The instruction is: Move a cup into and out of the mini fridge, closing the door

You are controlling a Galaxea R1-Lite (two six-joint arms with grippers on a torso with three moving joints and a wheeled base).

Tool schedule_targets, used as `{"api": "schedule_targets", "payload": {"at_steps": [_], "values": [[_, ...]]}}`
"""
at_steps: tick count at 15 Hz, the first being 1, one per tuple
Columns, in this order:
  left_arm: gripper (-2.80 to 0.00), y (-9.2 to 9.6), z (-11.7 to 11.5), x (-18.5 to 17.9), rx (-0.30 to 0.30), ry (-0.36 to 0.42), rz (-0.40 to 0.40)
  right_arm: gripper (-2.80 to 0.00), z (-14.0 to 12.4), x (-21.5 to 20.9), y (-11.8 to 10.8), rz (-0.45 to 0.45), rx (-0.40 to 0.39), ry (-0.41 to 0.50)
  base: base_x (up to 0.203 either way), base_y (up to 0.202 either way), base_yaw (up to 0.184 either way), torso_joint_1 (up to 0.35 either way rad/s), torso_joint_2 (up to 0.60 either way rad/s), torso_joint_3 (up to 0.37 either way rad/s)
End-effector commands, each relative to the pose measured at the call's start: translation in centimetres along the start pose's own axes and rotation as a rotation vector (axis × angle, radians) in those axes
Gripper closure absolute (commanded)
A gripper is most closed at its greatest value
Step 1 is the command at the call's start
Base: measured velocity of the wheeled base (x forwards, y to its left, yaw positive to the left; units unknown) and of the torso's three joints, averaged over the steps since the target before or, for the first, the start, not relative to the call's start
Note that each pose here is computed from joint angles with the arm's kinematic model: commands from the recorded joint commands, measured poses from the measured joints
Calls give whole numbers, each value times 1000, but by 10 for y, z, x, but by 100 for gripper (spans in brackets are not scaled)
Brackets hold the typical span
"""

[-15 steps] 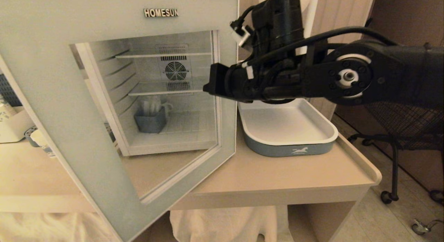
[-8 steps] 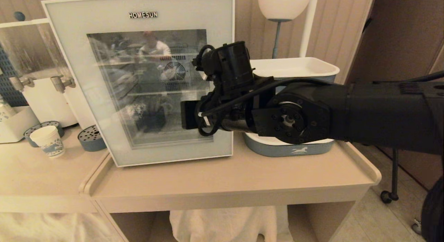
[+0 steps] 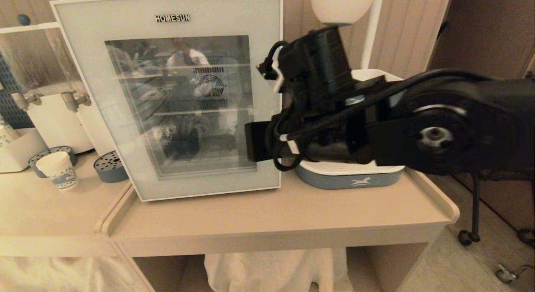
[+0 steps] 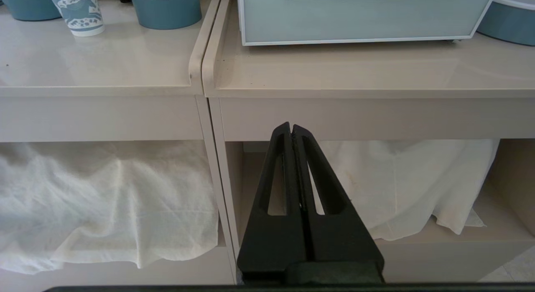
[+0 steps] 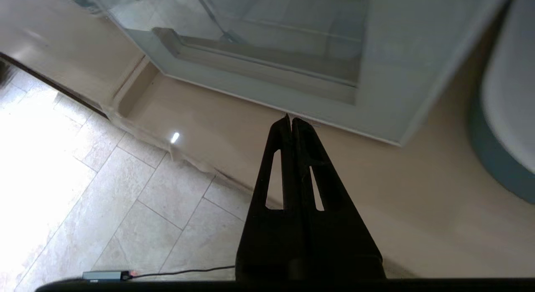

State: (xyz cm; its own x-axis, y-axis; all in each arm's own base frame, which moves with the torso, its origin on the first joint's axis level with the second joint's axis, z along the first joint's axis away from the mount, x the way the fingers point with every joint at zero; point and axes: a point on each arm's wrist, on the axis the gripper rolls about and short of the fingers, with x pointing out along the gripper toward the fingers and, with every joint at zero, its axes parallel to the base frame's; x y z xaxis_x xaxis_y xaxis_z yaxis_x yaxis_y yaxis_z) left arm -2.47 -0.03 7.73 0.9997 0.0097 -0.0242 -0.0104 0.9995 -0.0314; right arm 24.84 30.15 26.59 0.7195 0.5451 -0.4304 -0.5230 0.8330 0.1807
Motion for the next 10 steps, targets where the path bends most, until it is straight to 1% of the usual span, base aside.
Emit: {"api": "schedule_targets", "payload": {"at_steps": [1,3,4,5,7,8,9,10], "values": [[0,0,0,0,-1,2,0,0,23,-84,-17,7,33,-120,0,0,0,0,0,0],[0,0,0,0,-1,2,0,0,28,-152,-41,-23,64,-205,0,0,0,0,0,0],[0,0,0,0,-1,2,0,0,26,-181,-57,-62,84,-234,0,0,0,0,0,0],[0,0,0,0,-1,2,1,0,24,-202,-75,-125,109,-256,0,0,0,0,0,0],[0,0,0,0,-1,2,1,0,17,-230,-116,-316,176,-289,0,0,0,0,0,0],[0,0,0,0,-1,2,1,0,13,-240,-130,-390,206,-299,0,0,0,0,0,0],[0,0,0,0,-1,2,0,0,8,-252,-145,-449,239,-303,0,0,0,0,0,0],[0,0,0,0,-1,2,1,0,1,-264,-156,-473,269,-298,0,0,0,0,0,0]]}}
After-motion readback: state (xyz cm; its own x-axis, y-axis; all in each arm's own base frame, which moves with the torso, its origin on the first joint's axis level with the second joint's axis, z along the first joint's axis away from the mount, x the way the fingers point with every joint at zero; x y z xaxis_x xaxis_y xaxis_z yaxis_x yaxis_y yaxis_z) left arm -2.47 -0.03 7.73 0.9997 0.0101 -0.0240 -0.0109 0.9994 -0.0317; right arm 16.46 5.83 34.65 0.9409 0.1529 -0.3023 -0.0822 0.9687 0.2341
